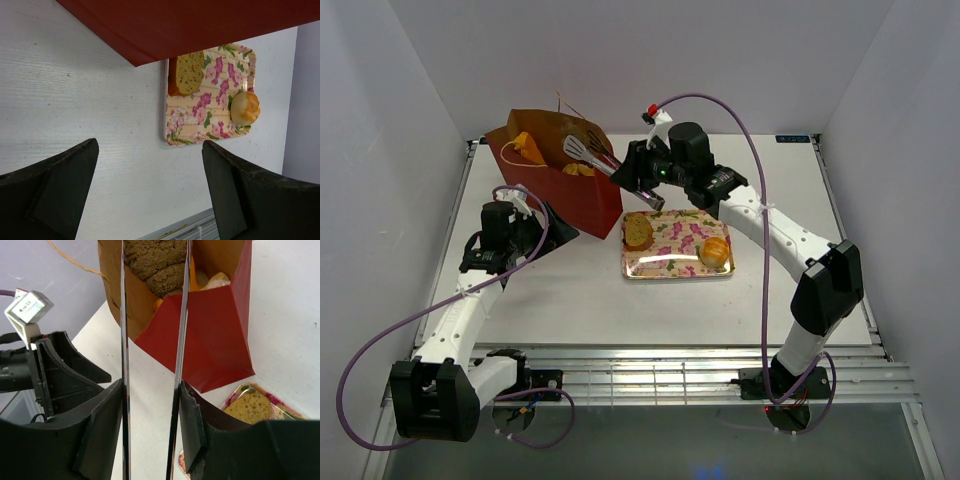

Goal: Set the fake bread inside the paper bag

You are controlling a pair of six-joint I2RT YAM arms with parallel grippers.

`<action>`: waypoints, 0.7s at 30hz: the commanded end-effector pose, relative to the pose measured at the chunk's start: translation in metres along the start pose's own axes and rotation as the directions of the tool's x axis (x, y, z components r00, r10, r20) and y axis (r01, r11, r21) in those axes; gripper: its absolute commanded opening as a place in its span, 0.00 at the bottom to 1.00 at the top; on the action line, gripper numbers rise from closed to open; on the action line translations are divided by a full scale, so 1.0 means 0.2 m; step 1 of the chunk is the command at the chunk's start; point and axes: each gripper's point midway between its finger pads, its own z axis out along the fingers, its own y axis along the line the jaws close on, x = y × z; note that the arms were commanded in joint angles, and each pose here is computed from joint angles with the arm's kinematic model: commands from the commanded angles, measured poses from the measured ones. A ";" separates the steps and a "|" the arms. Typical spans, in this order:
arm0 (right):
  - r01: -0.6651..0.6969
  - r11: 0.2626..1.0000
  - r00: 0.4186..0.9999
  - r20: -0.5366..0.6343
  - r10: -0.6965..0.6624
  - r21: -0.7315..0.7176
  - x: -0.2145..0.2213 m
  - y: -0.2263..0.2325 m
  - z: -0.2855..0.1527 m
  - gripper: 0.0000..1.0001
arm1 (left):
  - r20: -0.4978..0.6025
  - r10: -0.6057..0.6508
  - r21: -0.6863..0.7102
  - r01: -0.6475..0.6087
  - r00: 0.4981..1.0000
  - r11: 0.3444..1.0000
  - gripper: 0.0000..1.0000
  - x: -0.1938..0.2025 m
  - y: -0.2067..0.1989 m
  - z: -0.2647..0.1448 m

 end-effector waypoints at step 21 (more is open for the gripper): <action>0.046 0.999 0.991 0.129 -0.043 -0.017 -0.21 0.10 -0.11 0.66 | 0.002 0.004 0.027 -0.005 1.000 1.000 0.95 0.01 -0.02 0.00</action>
